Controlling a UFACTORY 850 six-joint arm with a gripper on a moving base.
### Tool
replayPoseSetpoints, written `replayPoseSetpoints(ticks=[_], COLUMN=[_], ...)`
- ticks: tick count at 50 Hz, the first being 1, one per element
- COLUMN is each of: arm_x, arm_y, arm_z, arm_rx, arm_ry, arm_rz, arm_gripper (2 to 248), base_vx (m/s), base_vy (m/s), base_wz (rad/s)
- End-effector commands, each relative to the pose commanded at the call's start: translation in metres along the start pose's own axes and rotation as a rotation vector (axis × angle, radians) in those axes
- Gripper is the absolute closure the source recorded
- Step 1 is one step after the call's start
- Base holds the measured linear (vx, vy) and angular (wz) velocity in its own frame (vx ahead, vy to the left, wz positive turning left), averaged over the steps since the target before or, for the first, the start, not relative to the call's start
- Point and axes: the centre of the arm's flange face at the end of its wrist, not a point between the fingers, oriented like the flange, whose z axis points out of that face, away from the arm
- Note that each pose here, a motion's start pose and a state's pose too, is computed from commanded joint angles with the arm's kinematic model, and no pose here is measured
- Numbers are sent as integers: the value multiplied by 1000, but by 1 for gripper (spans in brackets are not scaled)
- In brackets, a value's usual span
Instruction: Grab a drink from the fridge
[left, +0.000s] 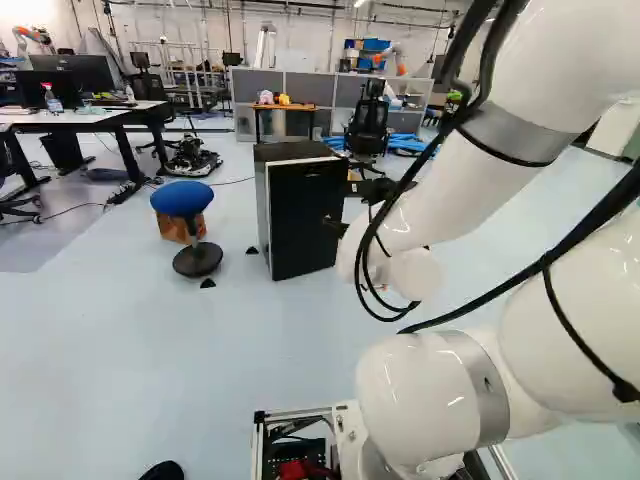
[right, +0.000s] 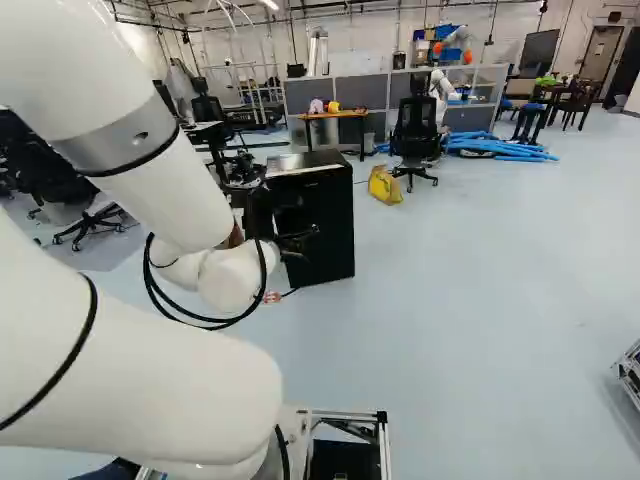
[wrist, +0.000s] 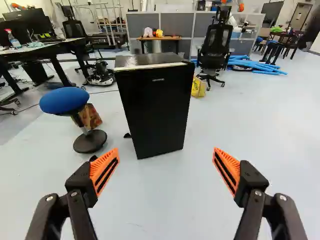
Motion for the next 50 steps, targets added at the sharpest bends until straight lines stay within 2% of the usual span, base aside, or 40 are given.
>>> replayPoseSetpoints(ticks=[21, 50], arm_x=[0, 0], arm_y=[0, 0], arm_z=[0, 0], arm_rx=[0, 0], arm_ry=[0, 0], arm_rz=[0, 0], arm_gripper=[3, 3], base_vx=[68, 92], base_vy=[10, -7], base_wz=[60, 196])
